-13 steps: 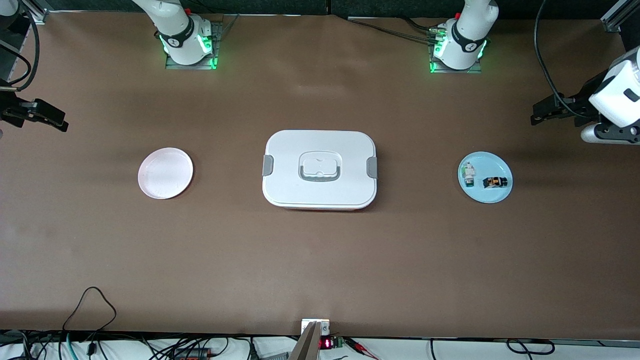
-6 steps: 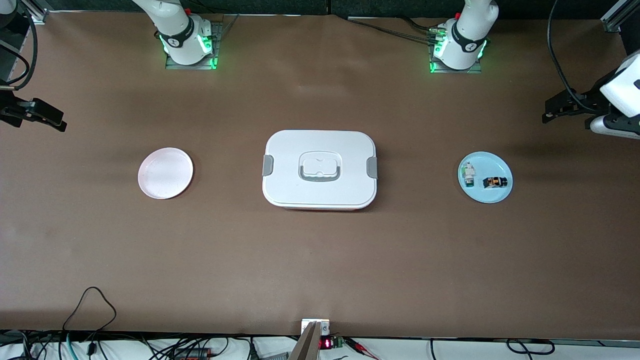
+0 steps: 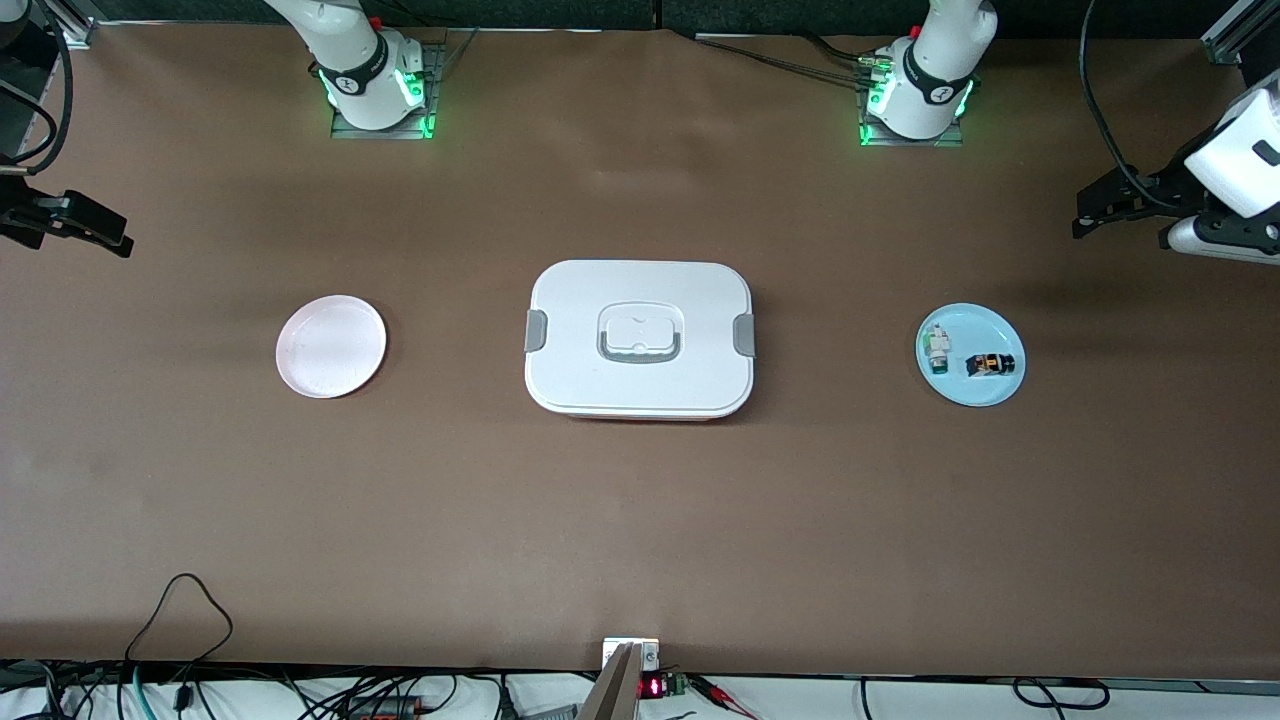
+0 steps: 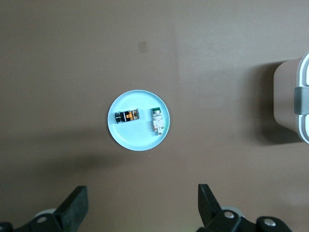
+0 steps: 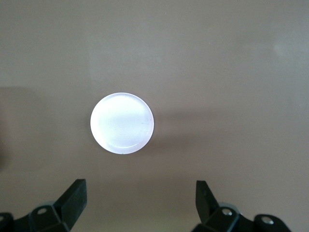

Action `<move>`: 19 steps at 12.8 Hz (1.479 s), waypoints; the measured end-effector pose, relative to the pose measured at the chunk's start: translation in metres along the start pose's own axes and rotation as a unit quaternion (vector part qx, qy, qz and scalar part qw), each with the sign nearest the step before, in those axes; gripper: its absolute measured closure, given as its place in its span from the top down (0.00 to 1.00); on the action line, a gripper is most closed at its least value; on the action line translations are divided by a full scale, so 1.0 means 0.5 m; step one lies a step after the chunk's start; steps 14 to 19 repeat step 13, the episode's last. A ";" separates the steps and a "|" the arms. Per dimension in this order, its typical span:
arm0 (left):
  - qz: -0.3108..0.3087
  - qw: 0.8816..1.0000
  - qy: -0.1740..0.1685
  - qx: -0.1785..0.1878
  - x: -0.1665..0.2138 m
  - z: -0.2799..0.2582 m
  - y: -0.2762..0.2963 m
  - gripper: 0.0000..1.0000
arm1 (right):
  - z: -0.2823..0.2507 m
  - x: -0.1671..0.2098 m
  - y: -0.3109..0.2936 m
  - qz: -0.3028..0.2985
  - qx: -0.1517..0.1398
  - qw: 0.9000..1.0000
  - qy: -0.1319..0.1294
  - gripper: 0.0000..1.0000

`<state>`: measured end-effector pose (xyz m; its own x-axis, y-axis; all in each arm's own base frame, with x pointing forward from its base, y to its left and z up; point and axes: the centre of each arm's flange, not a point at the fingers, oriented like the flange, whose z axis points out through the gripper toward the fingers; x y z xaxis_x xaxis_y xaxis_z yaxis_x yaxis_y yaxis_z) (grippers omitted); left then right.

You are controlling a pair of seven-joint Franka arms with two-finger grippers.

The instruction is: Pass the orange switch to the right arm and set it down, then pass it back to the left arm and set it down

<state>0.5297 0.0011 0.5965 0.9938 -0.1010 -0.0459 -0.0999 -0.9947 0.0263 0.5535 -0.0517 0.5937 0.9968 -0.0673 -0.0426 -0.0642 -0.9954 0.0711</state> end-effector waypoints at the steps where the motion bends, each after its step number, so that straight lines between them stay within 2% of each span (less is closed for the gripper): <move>1: 0.000 1.000 0.001 0.000 -0.001 -0.002 0.003 1.00 | 0.001 -0.001 0.000 0.000 0.000 1.000 -0.003 1.00; 7: 0.001 1.000 0.005 0.001 0.005 -0.009 0.013 1.00 | 0.000 -0.007 -0.006 -0.003 0.000 1.000 -0.015 1.00; 19: 0.001 1.000 0.006 0.001 0.022 -0.011 0.011 1.00 | -0.003 -0.008 -0.009 -0.004 0.000 1.000 -0.015 1.00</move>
